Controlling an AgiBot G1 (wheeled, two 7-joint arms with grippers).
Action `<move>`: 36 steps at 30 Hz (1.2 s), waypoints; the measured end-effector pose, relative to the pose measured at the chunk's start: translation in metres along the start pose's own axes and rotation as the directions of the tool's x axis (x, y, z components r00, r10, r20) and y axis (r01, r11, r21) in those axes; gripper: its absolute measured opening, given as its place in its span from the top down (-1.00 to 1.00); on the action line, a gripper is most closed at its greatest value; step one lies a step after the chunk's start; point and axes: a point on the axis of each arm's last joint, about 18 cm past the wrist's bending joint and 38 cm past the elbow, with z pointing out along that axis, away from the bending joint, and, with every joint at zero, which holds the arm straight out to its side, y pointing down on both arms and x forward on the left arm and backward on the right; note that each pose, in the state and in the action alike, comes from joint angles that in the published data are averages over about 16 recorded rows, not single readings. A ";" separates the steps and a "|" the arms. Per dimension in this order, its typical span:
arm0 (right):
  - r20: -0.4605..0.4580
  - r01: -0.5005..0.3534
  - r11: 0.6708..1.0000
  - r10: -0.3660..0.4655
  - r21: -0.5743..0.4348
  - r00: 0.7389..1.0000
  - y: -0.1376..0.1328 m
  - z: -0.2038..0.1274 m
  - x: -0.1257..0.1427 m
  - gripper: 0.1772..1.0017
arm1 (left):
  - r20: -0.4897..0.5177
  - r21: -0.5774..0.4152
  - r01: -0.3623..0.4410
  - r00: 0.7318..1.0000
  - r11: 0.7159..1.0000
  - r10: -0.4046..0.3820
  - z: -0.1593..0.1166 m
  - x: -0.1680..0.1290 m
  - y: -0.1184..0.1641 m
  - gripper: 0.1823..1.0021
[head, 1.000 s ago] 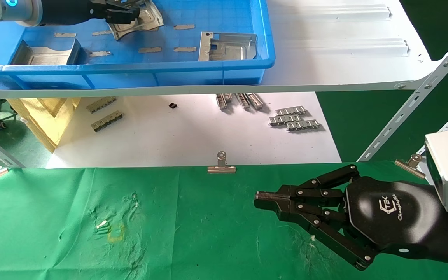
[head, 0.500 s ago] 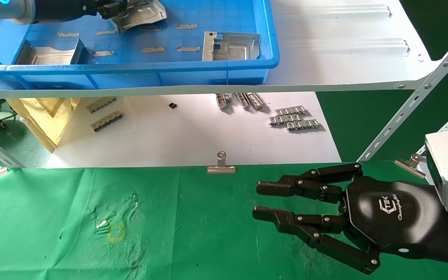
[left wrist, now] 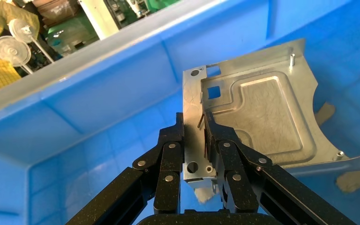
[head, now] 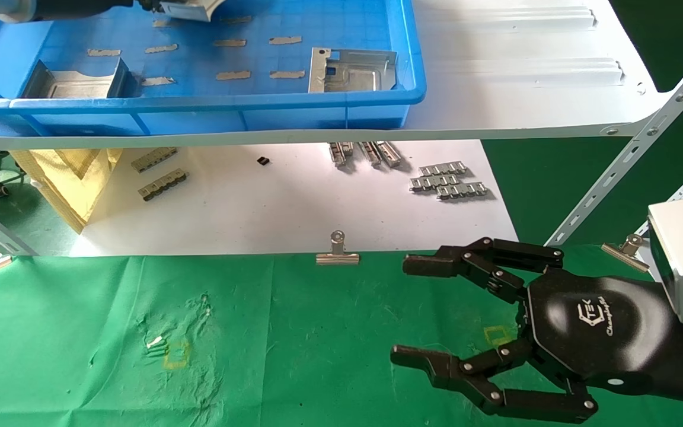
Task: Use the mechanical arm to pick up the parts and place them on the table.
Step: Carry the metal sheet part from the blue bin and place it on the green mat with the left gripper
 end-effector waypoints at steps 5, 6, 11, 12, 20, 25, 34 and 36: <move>0.000 0.000 1.000 0.000 0.000 1.000 0.000 0.000 0.000 -0.37 | -0.074 0.035 0.004 0.997 0.999 -0.001 -0.011 0.002 -0.009 0.81; 0.000 0.000 1.000 0.000 0.000 1.000 0.000 0.000 0.000 -0.41 | -0.096 0.043 0.003 0.995 0.999 0.002 -0.014 0.003 -0.011 0.81; 0.000 0.000 1.000 0.000 0.000 1.000 0.000 0.000 0.000 -0.67 | -0.235 0.099 -0.015 0.971 0.995 0.038 -0.036 0.012 -0.019 0.84; 0.000 0.000 1.000 0.000 0.000 1.000 0.000 0.000 0.000 -0.70 | -0.268 0.113 -0.021 0.962 0.993 0.051 -0.042 0.015 -0.021 0.85; 0.000 0.000 1.000 0.000 0.000 1.000 0.000 0.000 0.000 -0.91 | -0.486 0.253 -0.077 0.852 0.964 0.195 -0.093 0.033 -0.026 0.91; 0.000 0.000 1.000 0.000 0.000 1.000 0.000 0.000 0.000 -0.97 | -0.540 0.332 -0.115 0.791 0.936 0.288 -0.118 0.038 -0.025 0.93; 0.000 0.000 1.000 0.000 0.000 1.000 0.000 0.000 0.000 -1.00 | -0.545 0.429 -0.190 0.725 0.883 0.421 -0.148 0.042 -0.012 0.93; 0.000 0.000 1.000 0.000 0.000 1.000 0.000 0.000 0.000 -1.00 | -0.545 0.448 -0.204 0.709 0.870 0.447 -0.156 0.045 -0.007 0.93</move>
